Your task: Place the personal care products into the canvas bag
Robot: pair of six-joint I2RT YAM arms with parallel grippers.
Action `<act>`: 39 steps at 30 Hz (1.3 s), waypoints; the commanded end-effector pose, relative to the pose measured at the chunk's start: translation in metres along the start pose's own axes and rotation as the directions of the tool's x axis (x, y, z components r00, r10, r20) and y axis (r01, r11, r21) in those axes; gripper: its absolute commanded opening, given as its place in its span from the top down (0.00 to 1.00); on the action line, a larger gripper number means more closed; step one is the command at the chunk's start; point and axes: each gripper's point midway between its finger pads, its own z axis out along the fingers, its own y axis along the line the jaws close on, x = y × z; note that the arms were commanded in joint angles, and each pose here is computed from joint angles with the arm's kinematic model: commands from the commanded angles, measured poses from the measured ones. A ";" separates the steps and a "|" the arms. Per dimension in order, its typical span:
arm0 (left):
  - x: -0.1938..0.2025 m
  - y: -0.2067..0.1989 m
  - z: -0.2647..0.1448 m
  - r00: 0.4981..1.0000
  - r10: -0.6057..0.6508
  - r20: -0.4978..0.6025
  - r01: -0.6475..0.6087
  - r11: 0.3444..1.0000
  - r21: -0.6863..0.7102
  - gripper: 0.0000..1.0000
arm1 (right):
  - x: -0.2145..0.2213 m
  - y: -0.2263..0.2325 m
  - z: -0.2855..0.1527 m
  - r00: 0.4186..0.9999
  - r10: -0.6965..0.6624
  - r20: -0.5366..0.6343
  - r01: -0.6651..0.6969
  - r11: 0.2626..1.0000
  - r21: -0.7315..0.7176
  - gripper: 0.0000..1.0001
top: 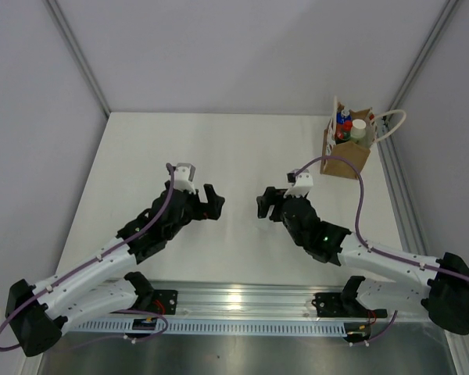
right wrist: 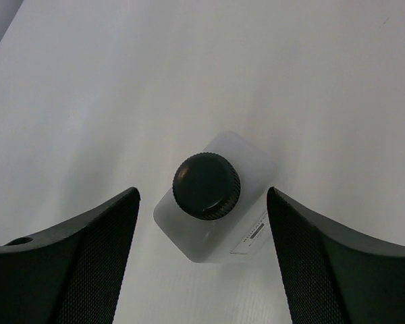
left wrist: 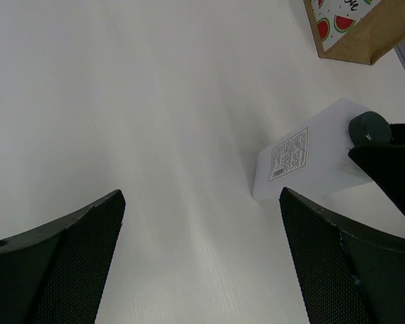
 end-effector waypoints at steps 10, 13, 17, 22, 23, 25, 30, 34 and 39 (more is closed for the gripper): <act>-0.011 -0.003 0.005 0.999 -0.010 0.040 0.010 1.000 0.004 0.01 | -0.002 -0.002 0.015 0.991 -0.107 0.077 0.081 0.956 0.281 0.19; -0.012 -0.003 0.004 0.999 -0.011 0.042 0.011 1.000 0.006 0.01 | 0.005 -0.010 0.017 0.989 -0.129 0.077 0.097 0.941 0.323 0.19; -0.011 -0.004 0.004 0.999 -0.011 0.039 0.011 1.000 0.010 0.01 | 0.011 -0.014 0.020 0.983 -0.167 0.076 0.133 0.933 0.333 0.20; -0.011 -0.004 0.004 0.999 -0.011 0.039 0.011 1.000 0.010 0.01 | 0.016 -0.010 0.020 0.968 -0.243 0.061 0.222 0.945 0.238 0.25; -0.012 -0.004 0.004 0.999 -0.012 0.042 0.011 1.000 0.011 0.01 | 0.017 -0.012 0.018 0.970 -0.233 0.071 0.213 0.953 0.214 0.25; -0.012 -0.005 0.004 0.999 -0.012 0.041 0.011 1.000 0.012 0.01 | 0.014 -0.021 0.017 0.971 -0.227 0.074 0.209 0.958 0.198 0.28; -0.010 -0.006 0.005 0.999 -0.009 0.032 0.008 1.000 0.020 0.01 | 0.016 -0.021 0.011 0.976 -0.195 0.099 0.190 0.980 0.055 0.28; -0.009 -0.006 0.006 1.000 -0.007 0.028 0.007 1.000 0.018 0.01 | 0.014 -0.018 0.011 0.973 -0.198 0.117 0.195 0.980 0.032 0.28; -0.008 -0.006 0.006 1.000 -0.007 0.027 0.006 1.000 0.017 0.01 | 0.016 -0.014 0.019 0.968 -0.219 0.120 0.221 0.975 -0.010 0.28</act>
